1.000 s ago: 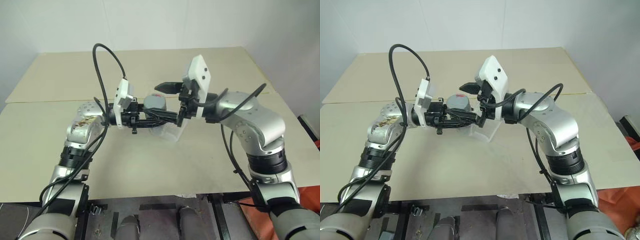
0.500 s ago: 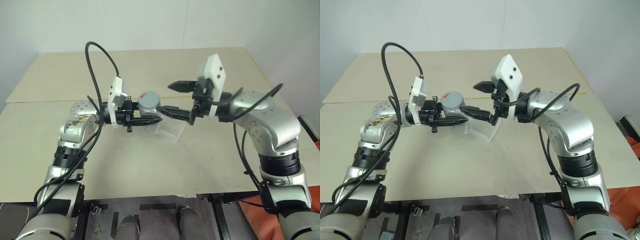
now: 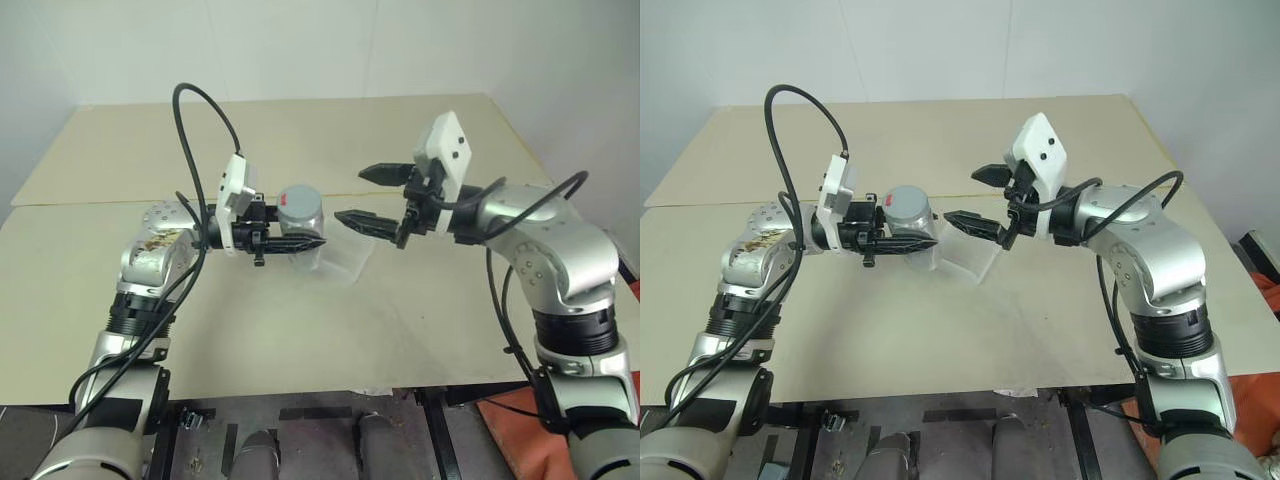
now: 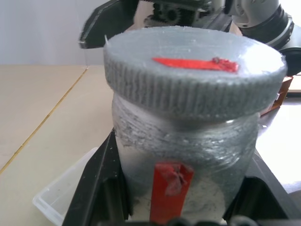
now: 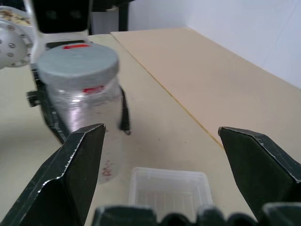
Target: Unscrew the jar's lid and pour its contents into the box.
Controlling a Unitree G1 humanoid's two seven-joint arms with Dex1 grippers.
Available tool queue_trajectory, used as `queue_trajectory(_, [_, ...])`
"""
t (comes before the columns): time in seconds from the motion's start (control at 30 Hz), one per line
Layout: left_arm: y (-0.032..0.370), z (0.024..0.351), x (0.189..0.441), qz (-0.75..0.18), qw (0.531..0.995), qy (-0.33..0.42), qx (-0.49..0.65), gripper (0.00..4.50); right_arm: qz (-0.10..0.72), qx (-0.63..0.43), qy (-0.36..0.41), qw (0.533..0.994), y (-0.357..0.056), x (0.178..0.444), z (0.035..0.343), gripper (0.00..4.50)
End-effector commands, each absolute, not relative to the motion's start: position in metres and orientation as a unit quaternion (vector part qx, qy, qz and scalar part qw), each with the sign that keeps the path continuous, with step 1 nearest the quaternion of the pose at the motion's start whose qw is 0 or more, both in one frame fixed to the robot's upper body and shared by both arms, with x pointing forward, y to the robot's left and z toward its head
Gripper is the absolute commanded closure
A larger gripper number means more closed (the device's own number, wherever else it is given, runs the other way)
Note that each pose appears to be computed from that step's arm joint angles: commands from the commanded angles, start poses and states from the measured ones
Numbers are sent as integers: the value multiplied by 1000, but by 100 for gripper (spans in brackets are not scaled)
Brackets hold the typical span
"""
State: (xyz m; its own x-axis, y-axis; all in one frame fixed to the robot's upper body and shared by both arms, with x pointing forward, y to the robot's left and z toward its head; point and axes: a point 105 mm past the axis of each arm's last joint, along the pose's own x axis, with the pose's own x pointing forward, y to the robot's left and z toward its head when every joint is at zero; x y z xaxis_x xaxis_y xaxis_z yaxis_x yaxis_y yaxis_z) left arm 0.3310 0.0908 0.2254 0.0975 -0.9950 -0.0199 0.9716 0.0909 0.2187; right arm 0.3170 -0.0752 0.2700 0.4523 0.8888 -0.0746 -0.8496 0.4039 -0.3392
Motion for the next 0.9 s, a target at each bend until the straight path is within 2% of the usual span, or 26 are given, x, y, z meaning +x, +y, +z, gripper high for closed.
queue_trajectory(0.03, [89, 235, 334, -658, 741, -92, 101, 257, 547, -164, -105, 814, -71, 294, 292, 2])
queue_trajectory(0.17, [86, 233, 336, -658, 741, -91, 100, 257, 563, -158, -114, 803, -59, 284, 295, 2])
queue_trajectory(0.53, [81, 233, 335, -668, 731, -93, 106, 257, 568, -165, -110, 799, -29, 290, 296, 2])
queue_trajectory(0.9, [85, 235, 333, -666, 732, -94, 109, 257, 568, -161, -99, 801, -20, 297, 290, 2])
